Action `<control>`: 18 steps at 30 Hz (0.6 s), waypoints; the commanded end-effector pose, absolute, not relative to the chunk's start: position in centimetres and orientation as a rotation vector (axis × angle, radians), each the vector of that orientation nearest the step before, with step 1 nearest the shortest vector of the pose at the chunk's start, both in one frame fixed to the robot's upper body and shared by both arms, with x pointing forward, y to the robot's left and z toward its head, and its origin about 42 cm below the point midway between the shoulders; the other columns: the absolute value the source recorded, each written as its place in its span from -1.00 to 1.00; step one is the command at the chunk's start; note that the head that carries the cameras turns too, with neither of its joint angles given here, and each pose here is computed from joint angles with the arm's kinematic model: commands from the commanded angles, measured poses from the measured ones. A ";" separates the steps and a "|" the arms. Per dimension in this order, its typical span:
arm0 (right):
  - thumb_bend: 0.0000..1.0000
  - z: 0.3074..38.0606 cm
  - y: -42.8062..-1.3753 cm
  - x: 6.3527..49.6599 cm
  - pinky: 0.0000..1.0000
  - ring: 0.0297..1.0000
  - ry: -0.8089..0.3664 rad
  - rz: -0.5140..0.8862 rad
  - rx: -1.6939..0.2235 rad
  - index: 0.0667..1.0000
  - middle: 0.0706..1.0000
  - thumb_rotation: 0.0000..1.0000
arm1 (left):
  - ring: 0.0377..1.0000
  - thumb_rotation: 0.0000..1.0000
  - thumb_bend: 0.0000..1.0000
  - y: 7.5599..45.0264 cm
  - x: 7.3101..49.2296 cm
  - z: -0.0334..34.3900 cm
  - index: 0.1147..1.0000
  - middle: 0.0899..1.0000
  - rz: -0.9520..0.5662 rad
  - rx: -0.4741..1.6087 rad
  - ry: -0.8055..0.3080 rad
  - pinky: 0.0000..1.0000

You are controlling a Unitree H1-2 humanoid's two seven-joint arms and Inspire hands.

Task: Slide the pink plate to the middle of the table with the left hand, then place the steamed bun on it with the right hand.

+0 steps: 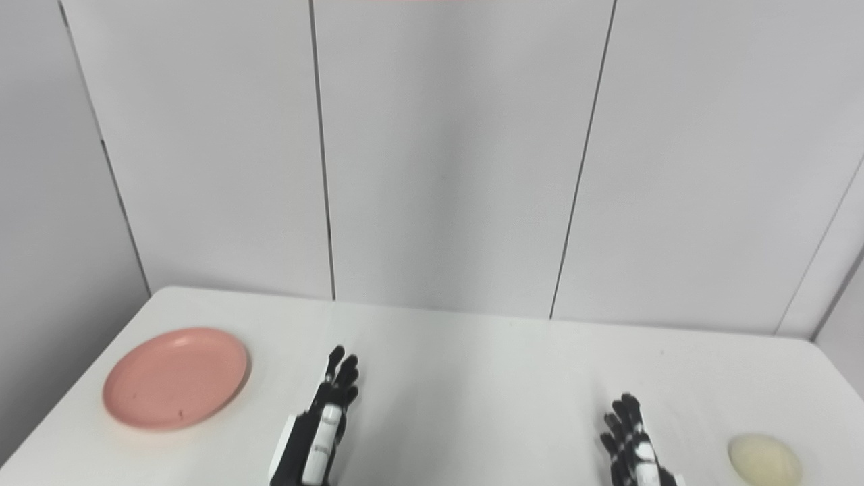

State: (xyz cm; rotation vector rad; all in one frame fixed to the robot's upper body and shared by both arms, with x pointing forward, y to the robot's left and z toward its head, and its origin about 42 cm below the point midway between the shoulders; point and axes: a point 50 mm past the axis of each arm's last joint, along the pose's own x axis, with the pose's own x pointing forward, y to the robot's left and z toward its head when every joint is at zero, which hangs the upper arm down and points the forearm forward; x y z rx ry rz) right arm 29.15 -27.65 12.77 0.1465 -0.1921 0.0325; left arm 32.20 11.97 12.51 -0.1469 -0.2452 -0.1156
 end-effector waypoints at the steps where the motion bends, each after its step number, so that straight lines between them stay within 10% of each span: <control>1: 0.56 11.4 -28.1 28.2 1.00 1.00 -0.138 0.024 0.163 1.00 1.00 0.91 | 0.99 0.79 0.28 12.0 31.7 11.9 1.00 0.96 -0.108 -0.142 -0.216 1.00; 18: 0.54 11.3 -28.3 28.9 1.00 1.00 -0.135 0.021 0.159 1.00 1.00 0.89 | 0.97 0.81 0.30 11.8 32.2 11.9 1.00 0.95 -0.106 -0.141 -0.208 1.00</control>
